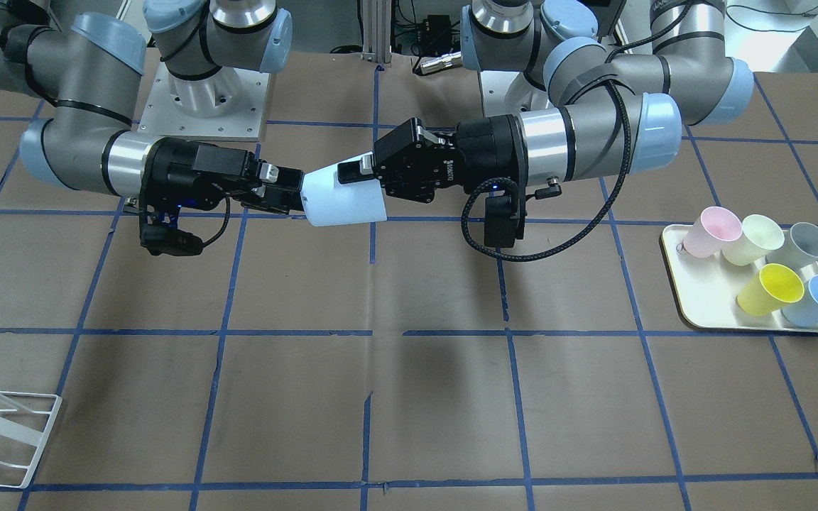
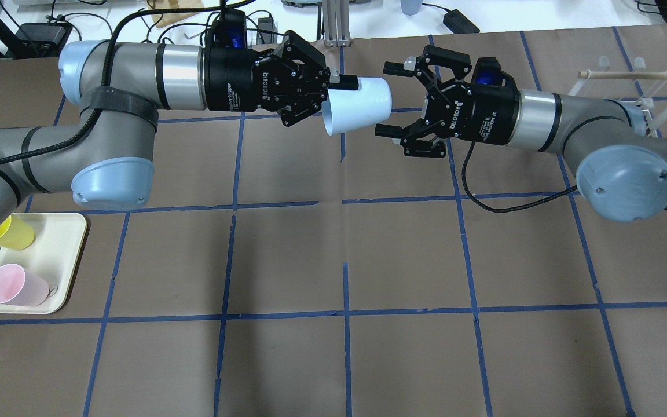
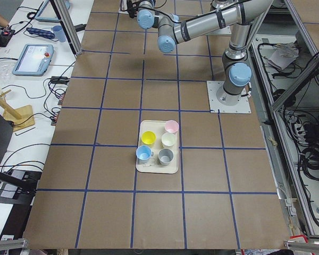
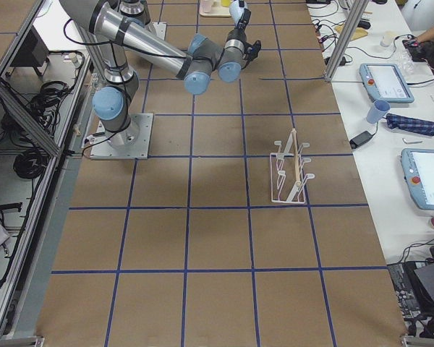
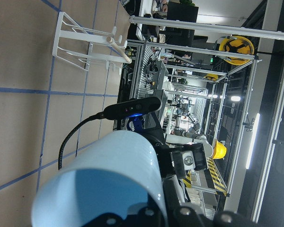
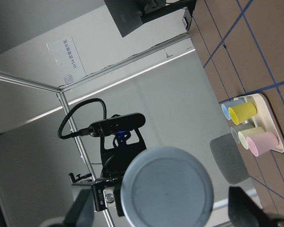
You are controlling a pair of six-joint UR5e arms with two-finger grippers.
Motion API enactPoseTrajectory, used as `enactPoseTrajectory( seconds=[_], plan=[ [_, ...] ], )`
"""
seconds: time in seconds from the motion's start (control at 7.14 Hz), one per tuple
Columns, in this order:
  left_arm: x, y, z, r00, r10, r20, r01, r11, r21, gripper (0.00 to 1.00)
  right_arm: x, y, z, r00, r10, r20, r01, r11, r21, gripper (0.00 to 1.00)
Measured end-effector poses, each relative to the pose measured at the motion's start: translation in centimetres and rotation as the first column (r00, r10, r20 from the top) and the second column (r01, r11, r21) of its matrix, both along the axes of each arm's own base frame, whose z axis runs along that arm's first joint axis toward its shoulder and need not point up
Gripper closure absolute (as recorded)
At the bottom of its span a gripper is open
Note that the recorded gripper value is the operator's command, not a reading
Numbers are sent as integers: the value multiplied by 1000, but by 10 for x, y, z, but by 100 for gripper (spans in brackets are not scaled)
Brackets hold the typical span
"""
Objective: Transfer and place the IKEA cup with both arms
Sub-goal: 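Open the right gripper and pull it back while the left gripper holds the cup, then carry the cup with the left gripper down onto the white tray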
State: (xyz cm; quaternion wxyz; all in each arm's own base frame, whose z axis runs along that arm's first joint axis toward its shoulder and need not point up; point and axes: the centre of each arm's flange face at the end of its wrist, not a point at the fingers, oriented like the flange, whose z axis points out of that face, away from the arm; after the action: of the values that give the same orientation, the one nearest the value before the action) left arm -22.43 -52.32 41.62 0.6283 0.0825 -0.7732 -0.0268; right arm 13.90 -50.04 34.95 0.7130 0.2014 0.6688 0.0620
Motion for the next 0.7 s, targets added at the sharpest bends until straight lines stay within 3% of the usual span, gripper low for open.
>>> enactPoseTrajectory(
  seconds=[0.28,0.42,0.56,0.7],
  plan=[
    [21,-5,14,994,60,88,-57,998,-31,100,-36,-12,11,990,-7,-143,13,999,42,0],
    [31,-5,20,982,96,160,-88,995,-56,100,-47,-16,18,970,4,-242,14,997,72,0],
    [38,-2,24,958,132,253,-113,990,-88,100,-53,-19,27,936,13,-351,23,995,99,0],
    [44,3,27,921,164,354,-124,984,-131,100,-58,-19,40,887,17,-461,48,990,129,0]
  ],
)
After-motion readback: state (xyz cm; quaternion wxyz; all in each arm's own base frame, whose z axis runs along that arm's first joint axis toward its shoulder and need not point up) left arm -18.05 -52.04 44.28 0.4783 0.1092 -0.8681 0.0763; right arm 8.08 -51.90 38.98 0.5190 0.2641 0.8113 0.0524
